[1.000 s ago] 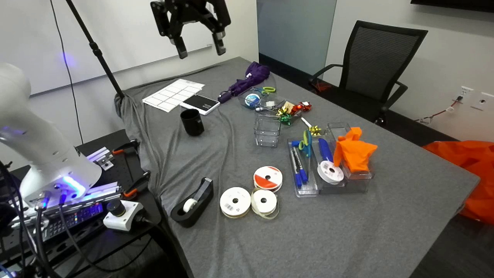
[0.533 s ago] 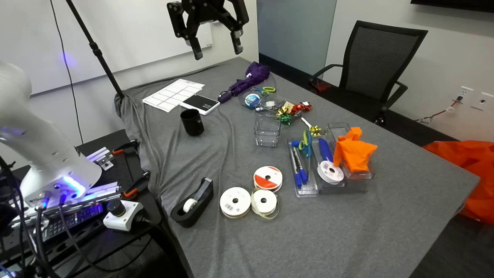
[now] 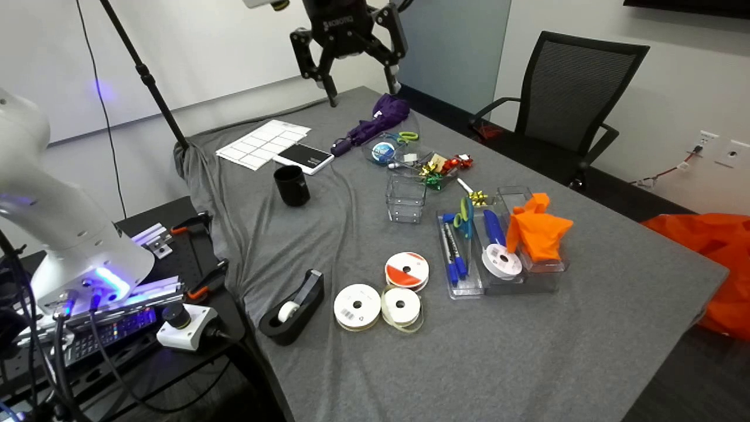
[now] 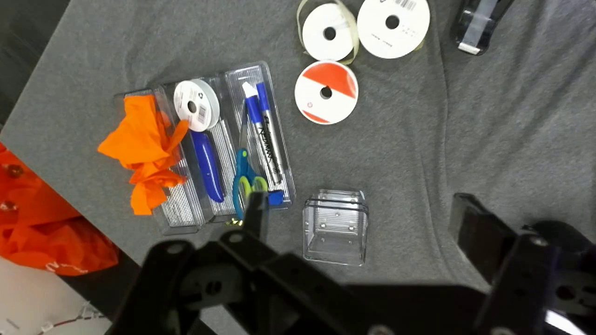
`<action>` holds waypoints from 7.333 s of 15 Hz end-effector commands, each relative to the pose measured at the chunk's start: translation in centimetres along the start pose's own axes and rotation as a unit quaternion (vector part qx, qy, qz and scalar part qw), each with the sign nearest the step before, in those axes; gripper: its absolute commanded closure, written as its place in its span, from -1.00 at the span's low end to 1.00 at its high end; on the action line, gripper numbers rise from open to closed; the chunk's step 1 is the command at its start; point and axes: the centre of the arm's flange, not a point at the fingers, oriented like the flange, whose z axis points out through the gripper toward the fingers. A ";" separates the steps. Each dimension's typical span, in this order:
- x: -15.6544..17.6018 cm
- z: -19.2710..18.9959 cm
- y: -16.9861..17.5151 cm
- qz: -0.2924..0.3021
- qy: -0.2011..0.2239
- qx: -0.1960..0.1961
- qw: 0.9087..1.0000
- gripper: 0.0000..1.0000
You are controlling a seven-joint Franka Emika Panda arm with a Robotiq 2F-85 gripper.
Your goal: Remove the white circular object from the middle compartment of the clear case on the right and put it on the table
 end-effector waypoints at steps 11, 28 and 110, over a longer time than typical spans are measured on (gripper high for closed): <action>1.2 16.9 9.9 -0.190 0.073 -0.092 0.975 -1.00; 1.0 17.3 14.3 -0.230 0.115 -0.157 0.954 -1.00; 4.2 29.4 -1.7 -0.578 0.248 -0.137 0.765 0.03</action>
